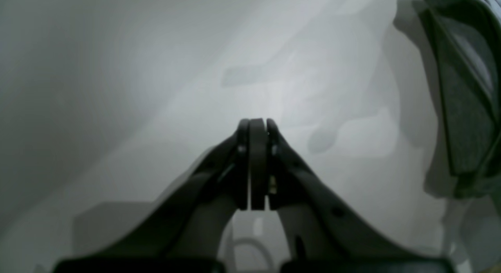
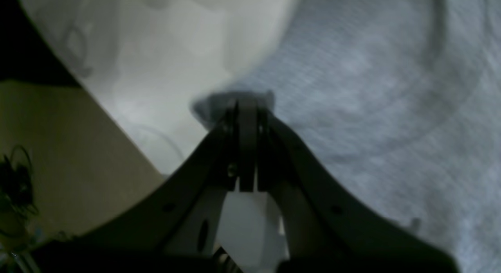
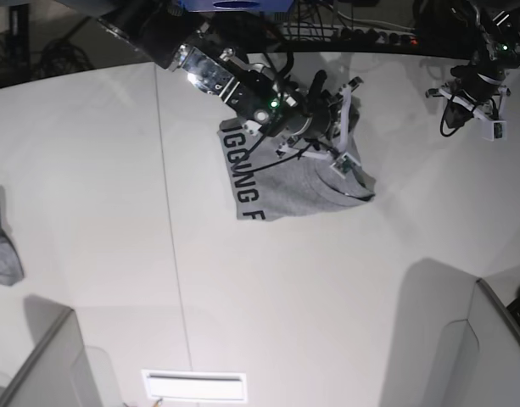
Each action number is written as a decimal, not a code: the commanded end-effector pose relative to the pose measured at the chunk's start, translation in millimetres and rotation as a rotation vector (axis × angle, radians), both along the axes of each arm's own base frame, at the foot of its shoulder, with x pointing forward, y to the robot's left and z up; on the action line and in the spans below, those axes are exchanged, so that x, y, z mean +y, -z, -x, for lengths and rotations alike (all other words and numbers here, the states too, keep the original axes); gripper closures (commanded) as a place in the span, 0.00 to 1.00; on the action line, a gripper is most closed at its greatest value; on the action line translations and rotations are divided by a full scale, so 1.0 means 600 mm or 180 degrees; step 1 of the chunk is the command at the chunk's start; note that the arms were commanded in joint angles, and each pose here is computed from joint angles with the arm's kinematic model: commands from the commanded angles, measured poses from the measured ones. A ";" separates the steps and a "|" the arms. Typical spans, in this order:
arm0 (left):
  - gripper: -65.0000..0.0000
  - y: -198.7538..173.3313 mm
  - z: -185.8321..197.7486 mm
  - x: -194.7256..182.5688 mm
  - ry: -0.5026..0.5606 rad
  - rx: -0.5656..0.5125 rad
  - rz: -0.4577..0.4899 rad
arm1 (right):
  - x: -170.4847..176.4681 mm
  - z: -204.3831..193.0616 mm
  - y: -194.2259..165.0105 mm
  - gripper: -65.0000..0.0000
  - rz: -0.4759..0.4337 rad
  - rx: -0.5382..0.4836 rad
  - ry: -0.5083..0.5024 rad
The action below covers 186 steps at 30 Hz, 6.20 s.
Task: Fold the T-shirt properly
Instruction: 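Press and tuck the folded shirt with the right gripper, then grasp the folded shirt with both grippers and lift it, then flip the folded shirt over with the left gripper and flatten it, then release the shirt and raise both grippers away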
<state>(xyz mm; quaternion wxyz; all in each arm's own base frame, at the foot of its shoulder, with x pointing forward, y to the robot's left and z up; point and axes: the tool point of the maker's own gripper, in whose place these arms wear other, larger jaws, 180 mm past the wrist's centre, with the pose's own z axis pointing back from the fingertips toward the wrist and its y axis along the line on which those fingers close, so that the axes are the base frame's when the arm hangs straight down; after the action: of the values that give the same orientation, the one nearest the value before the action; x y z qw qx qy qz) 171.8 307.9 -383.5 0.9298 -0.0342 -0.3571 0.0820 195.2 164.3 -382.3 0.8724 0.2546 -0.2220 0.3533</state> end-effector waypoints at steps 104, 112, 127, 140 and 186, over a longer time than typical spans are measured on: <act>1.00 0.060 -0.229 -0.501 0.3957 0.0776 -0.0904 | -0.689 0.008 -0.002 1.00 0.0295 -0.0213 0.4372; 1.00 0.041 -0.245 -0.608 0.4466 0.0394 -0.1026 | -0.687 0.023 0.005 1.00 0.0277 -0.0136 0.4474; 1.00 -0.010 -0.254 -0.706 0.5096 -0.0047 -0.1054 | -0.706 0.035 0.005 1.00 0.0326 -0.0144 0.4596; 1.00 -0.002 -0.251 -0.723 0.5129 0.0028 -0.1047 | -0.728 0.046 0.002 1.00 0.0387 -0.0168 0.4712; 1.00 -0.155 -0.231 -0.498 0.3329 -0.1515 -0.1599 | -0.738 0.043 -0.045 1.00 0.0508 -0.1062 0.3880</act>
<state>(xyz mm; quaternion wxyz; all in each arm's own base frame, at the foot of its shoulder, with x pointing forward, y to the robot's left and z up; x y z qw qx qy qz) 305.1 -0.1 -295.0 0.7215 -0.0207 -0.4957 -0.4830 164.0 -276.0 -366.9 0.8959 -0.0394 -0.4110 -0.1641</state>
